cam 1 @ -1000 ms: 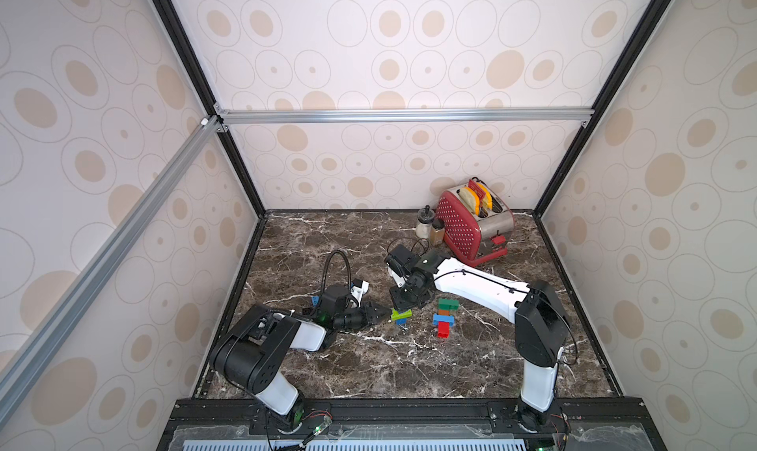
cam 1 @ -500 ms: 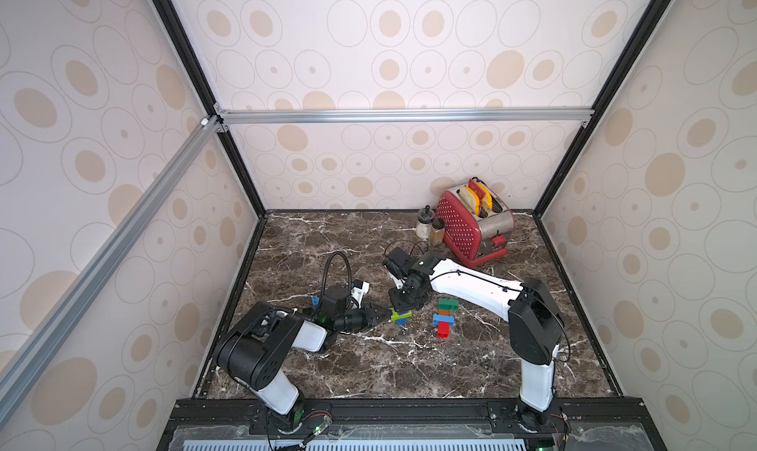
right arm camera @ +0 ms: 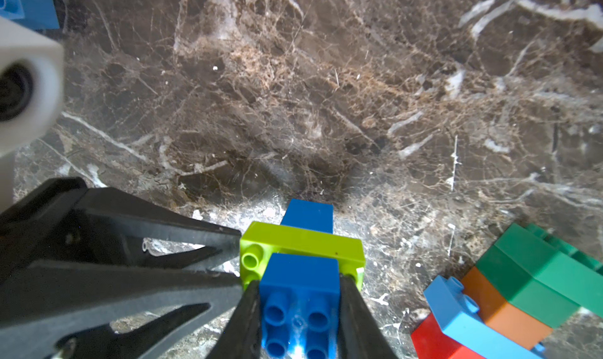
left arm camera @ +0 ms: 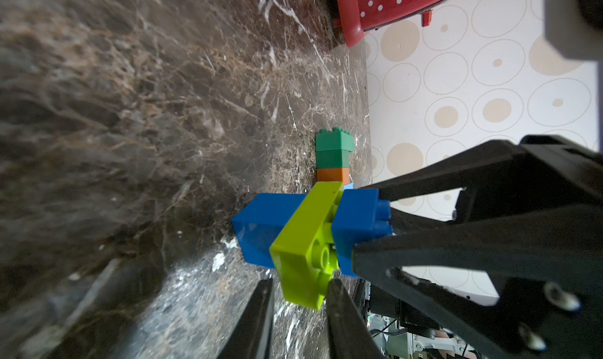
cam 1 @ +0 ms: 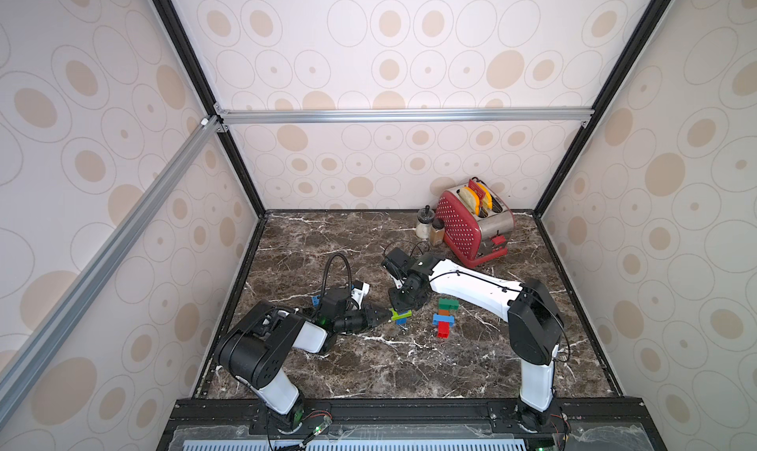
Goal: Assemble the letter f with lego
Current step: Assemble the lego brick with the lego brick.
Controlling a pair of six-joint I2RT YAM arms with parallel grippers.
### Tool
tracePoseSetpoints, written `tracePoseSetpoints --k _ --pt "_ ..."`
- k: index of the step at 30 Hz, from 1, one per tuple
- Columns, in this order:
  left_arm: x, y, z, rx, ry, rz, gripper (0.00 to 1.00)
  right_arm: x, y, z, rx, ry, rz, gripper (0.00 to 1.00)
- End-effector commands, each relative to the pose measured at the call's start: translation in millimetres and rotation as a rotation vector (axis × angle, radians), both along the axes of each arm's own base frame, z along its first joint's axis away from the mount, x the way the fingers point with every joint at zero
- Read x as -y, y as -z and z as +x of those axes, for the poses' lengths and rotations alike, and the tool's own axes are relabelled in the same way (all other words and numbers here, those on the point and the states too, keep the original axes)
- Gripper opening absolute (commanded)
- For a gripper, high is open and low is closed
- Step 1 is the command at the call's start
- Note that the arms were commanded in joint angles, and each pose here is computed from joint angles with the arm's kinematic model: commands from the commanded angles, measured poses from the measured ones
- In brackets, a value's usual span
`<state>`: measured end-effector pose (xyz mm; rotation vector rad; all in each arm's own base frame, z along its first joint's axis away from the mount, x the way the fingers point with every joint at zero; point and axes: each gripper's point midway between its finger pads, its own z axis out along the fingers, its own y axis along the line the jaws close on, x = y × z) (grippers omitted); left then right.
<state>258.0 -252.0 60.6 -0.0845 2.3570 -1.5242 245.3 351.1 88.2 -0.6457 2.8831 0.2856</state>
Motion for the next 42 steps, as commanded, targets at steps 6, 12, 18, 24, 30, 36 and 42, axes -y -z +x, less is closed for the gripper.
tracePoseSetpoints --k 6,12,18,24,30,36,42 --pt "2.8 -1.6 -3.2 0.000 0.010 -0.017 0.29 -5.0 7.9 1.1 -0.012 0.015 -0.018 0.29" --pt "3.0 -2.2 -3.6 0.002 0.010 -0.019 0.28 3.6 9.1 0.9 -0.006 0.024 -0.056 0.29" --pt "2.7 -0.9 -3.3 -0.002 0.007 -0.016 0.27 10.7 13.2 -1.2 -0.012 0.037 -0.084 0.29" --pt "2.5 -0.2 -3.2 -0.004 0.006 -0.015 0.26 12.8 22.9 -4.3 -0.033 0.044 -0.099 0.29" --pt "2.2 0.5 -3.0 -0.005 0.004 -0.013 0.26 12.9 30.9 -9.4 -0.062 0.060 -0.101 0.29" --pt "2.1 1.4 -3.1 -0.008 0.003 -0.012 0.25 15.1 29.3 -9.3 -0.049 0.061 -0.119 0.34" --pt "2.3 0.6 -2.9 -0.008 0.003 -0.014 0.25 15.3 20.8 -5.4 -0.025 0.051 -0.120 0.37"
